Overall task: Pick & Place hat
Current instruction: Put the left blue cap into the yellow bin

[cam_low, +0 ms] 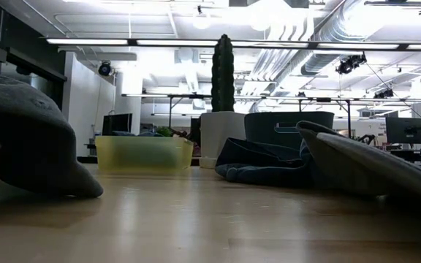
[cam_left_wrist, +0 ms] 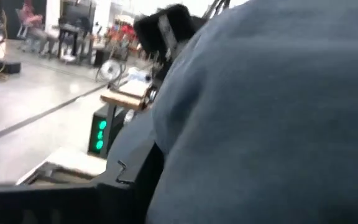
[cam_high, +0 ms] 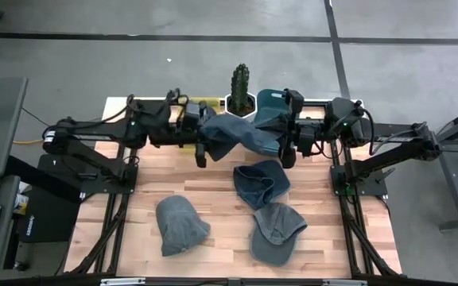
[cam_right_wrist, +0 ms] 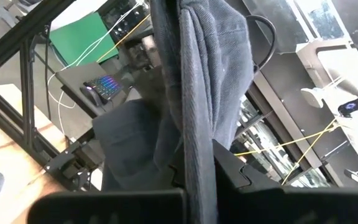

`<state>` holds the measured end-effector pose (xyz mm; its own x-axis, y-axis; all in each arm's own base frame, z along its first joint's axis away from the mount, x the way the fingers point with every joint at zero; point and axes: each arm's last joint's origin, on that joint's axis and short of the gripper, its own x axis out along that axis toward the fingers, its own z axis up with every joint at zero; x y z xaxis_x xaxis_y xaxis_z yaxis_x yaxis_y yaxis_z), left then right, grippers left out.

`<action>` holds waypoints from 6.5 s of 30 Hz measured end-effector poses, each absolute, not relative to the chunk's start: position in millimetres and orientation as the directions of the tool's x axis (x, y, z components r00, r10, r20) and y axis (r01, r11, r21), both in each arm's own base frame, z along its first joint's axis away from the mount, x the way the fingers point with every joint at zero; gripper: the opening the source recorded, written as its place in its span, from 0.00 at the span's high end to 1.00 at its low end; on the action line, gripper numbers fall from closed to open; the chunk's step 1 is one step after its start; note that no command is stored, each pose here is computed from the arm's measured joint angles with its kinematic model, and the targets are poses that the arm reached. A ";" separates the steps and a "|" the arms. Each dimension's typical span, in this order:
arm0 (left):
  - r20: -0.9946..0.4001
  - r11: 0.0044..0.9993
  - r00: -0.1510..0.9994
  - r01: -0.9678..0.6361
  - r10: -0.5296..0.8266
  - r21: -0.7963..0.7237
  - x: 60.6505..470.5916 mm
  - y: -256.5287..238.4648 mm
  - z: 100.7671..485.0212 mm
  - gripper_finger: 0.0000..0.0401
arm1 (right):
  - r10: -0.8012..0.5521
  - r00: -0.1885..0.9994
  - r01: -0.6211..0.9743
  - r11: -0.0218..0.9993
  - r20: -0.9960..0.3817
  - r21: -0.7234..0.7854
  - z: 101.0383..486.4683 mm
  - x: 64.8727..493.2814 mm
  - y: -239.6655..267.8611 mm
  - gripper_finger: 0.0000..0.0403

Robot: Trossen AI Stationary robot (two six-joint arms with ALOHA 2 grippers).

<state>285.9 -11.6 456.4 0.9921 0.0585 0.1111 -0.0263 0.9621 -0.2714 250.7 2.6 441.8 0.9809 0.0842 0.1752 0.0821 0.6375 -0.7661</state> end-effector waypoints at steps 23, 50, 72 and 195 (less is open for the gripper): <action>0.107 0.972 0.988 -0.090 0.116 -0.218 285.7 -10.0 456.0 1.00 | 0.069 0.983 0.072 0.708 0.171 -0.703 441.3 250.9 2.2 0.80; 0.098 0.876 0.876 -0.453 0.472 -0.167 280.0 0.4 457.4 1.00 | 0.031 0.976 0.038 0.949 0.214 -0.312 451.8 234.1 1.1 0.50; -0.101 0.691 0.684 -0.721 0.723 0.061 269.9 8.0 435.6 1.00 | 0.003 0.984 0.024 0.989 0.176 -0.149 463.3 179.5 0.2 0.50; -0.744 0.620 0.220 -0.719 0.631 0.313 240.4 210.2 253.6 1.00 | -0.099 0.954 0.119 0.991 -0.283 0.054 361.7 96.0 -19.0 0.50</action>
